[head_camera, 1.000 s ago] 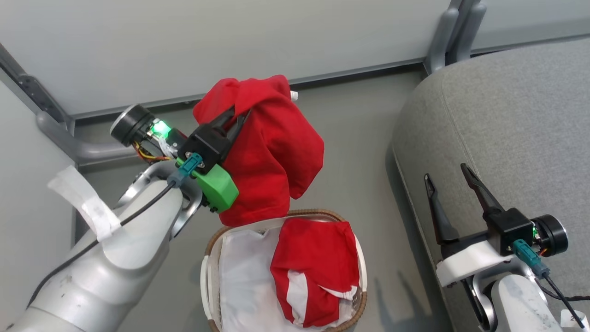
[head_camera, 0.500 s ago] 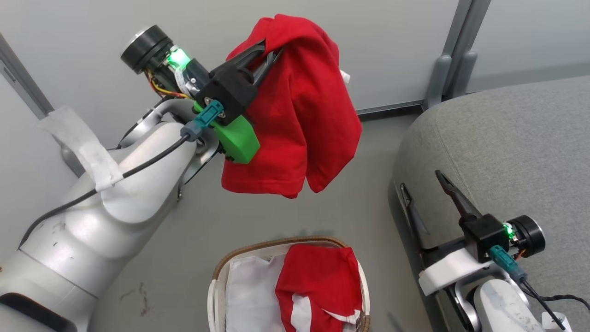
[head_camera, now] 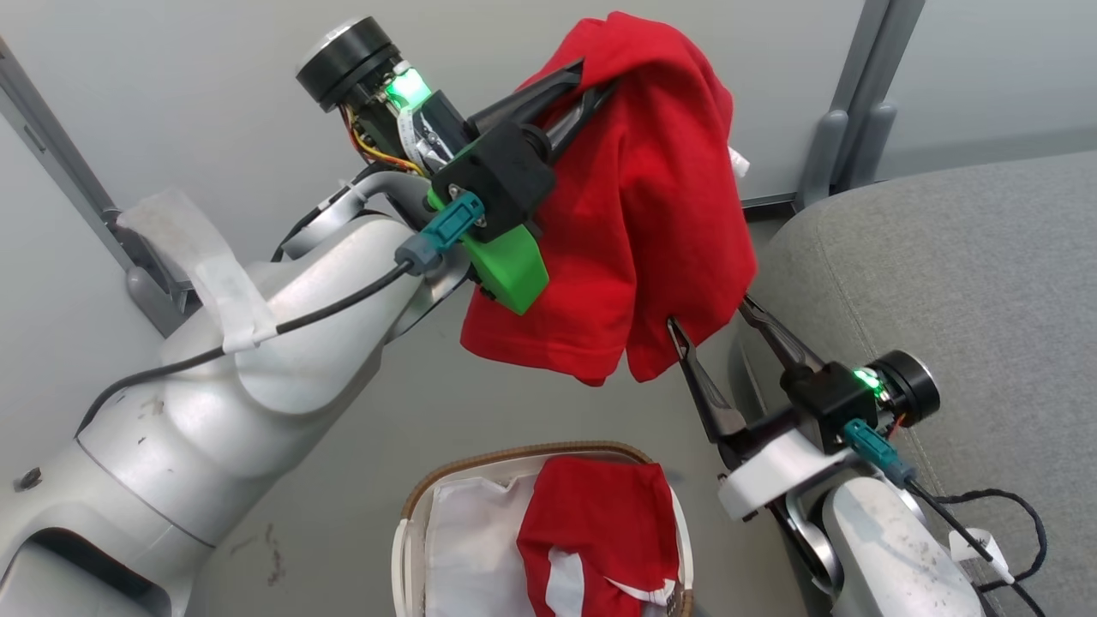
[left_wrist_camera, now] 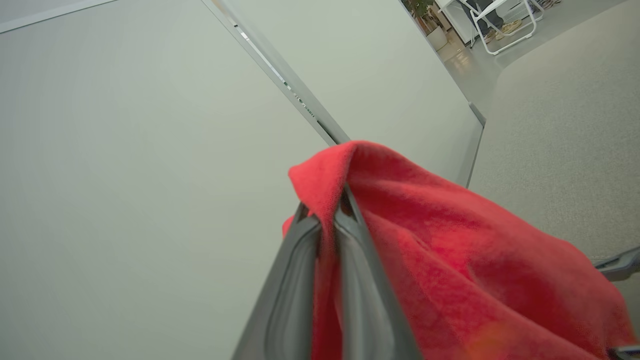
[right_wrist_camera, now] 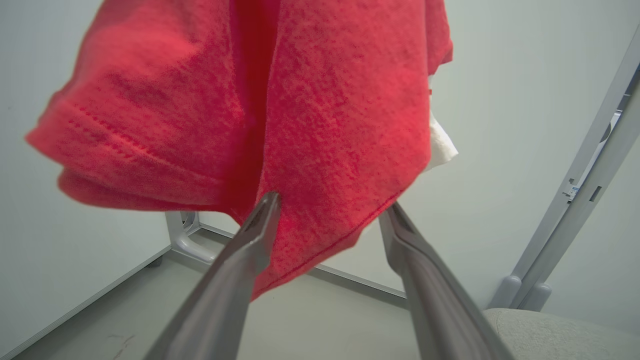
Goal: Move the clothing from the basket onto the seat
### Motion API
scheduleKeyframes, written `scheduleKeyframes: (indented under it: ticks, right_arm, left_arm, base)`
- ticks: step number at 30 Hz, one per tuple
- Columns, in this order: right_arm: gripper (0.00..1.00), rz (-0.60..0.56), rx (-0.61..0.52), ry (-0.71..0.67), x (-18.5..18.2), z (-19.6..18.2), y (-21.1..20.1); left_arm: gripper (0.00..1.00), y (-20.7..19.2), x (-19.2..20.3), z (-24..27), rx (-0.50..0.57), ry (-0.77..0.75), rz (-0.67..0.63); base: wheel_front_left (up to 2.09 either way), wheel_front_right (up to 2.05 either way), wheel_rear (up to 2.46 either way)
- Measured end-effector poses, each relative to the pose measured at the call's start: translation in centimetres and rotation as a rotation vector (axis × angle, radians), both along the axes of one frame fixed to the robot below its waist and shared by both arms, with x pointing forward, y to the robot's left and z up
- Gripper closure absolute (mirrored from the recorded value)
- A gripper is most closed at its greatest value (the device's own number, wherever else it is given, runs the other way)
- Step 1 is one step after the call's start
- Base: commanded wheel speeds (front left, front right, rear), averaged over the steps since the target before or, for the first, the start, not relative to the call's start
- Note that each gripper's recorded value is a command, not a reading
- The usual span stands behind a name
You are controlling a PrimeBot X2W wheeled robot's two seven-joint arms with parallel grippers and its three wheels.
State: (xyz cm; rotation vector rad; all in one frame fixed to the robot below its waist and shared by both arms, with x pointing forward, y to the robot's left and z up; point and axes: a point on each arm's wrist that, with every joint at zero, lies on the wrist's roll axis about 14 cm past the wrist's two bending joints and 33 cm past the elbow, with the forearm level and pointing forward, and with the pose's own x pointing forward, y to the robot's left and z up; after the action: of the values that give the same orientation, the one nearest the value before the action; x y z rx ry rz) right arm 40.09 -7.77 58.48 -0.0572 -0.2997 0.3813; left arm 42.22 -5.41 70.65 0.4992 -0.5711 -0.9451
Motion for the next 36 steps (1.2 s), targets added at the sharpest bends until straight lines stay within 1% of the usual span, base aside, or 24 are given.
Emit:
scheduleKeyframes:
  ticks: [6,7,8,10,11,12,16,22,23,24,25,26,27,32,36]
  right_arm:
    - [0.0,0.051,-0.004,-0.056,1.0,2.2,1.7]
    - [0.07,0.057,-0.004,-0.058,1.1,2.3,1.9]
    - [0.42,0.061,0.001,-0.057,1.2,2.4,2.0]
    - [0.77,0.071,-0.001,-0.061,1.4,2.6,2.4]
    - [0.9,0.075,-0.002,-0.069,1.5,2.9,2.5]
    - [1.0,0.077,0.001,-0.076,1.5,3.2,2.6]
    - [1.0,0.079,0.007,-0.086,1.5,3.5,2.6]
    - [1.0,0.065,0.016,-0.09,1.3,3.6,2.1]
    - [1.0,0.063,0.018,-0.091,1.2,3.6,2.0]
    - [1.0,0.059,0.02,-0.092,1.2,3.7,1.9]
    - [1.0,0.056,0.024,-0.092,1.1,3.7,1.8]
    - [1.0,0.052,0.025,-0.092,1.1,3.7,1.6]
    - [1.0,0.049,0.028,-0.094,1.1,3.7,1.5]
    - [1.0,0.023,0.04,-0.106,1.2,4.2,0.6]
    - [1.0,0.005,0.046,-0.105,1.2,4.1,0.0]
  left_arm:
    - [1.0,-0.2,-0.9,0.0,-0.004,-0.003,-0.024]
    - [1.0,-0.1,-1.0,-0.1,-0.009,0.005,-0.027]
    - [1.0,-0.1,-1.1,-0.3,-0.011,0.011,-0.027]
    - [1.0,0.1,-1.2,-0.9,-0.015,0.031,-0.025]
    - [1.0,0.3,-1.2,-1.2,-0.018,0.043,-0.021]
    - [1.0,0.5,-1.1,-1.5,-0.02,0.053,-0.014]
    - [1.0,1.6,-0.7,-3.1,-0.033,0.103,0.019]
    - [1.0,3.1,-0.4,-5.9,-0.082,0.207,0.075]
    - [0.94,3.2,-0.4,-6.3,-0.094,0.223,0.083]
    - [0.78,3.4,-0.4,-6.7,-0.104,0.237,0.093]
    - [0.58,3.6,-0.5,-7.2,-0.115,0.258,0.1]
    - [0.5,3.7,-0.6,-7.6,-0.128,0.274,0.106]
    - [0.0,3.9,-0.7,-8.1,-0.142,0.292,0.111]
    - [0.0,4.3,-1.6,-9.9,-0.232,0.383,0.133]
    - [0.0,5.1,-2.4,-12.8,-0.29,0.486,0.178]
  base:
    - [0.0,0.0,0.0]
    - [0.0,0.0,0.0]
    - [0.0,0.0,0.0]
    - [0.0,0.0,0.0]
    - [0.0,0.0,0.0]
    - [0.0,0.0,0.0]
    - [0.0,0.0,0.0]
    - [0.0,0.0,0.0]
    - [0.0,0.0,0.0]
    - [0.0,0.0,0.0]
    - [0.0,0.0,0.0]
    - [0.0,0.0,0.0]
    - [0.0,0.0,0.0]
    - [0.0,0.0,0.0]
    - [0.0,0.0,0.0]
